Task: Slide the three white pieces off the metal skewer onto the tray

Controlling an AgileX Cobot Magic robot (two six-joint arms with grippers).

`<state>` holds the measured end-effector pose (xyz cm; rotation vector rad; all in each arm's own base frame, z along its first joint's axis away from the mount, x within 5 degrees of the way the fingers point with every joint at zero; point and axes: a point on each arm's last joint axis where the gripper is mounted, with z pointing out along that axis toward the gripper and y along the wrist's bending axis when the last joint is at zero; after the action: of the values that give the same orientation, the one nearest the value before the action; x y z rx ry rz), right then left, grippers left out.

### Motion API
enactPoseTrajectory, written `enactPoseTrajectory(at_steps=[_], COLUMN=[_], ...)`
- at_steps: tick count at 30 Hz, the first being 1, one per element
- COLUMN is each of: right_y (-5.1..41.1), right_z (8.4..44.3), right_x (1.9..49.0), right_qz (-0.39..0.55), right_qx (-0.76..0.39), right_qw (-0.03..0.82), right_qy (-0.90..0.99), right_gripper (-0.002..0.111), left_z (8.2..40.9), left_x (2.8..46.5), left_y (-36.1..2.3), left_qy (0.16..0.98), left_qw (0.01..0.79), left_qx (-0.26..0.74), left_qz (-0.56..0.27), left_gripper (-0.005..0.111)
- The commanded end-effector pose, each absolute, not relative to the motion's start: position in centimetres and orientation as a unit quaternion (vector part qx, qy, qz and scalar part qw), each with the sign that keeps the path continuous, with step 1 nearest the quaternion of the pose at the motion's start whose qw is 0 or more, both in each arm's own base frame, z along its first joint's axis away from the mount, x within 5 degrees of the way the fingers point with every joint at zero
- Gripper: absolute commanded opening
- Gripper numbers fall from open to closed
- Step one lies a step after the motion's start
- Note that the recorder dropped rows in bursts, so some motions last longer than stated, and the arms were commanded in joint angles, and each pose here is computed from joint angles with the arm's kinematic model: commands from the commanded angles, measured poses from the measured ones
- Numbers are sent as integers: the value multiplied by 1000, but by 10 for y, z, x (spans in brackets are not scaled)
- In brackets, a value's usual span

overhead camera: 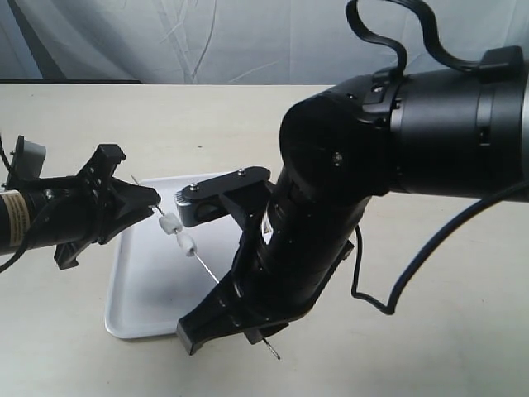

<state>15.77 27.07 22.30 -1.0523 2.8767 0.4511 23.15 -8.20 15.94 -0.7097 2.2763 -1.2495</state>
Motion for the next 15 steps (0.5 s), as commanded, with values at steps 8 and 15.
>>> enactPoseTrajectory(at_steps=[8, 15], right_y=[276, 275], right_z=[227, 227], right_x=[143, 143], right_qz=[145, 142], right_qx=[-369, -371], right_qw=[18, 15], right_qy=[918, 918], right_gripper=[-1, -1], left_z=[161, 160], left_x=[237, 239], left_y=[-79, -72], left_qy=[801, 800], left_qw=[233, 239], left_qx=[-306, -313], left_qz=[-459, -453], left_gripper=[21, 16])
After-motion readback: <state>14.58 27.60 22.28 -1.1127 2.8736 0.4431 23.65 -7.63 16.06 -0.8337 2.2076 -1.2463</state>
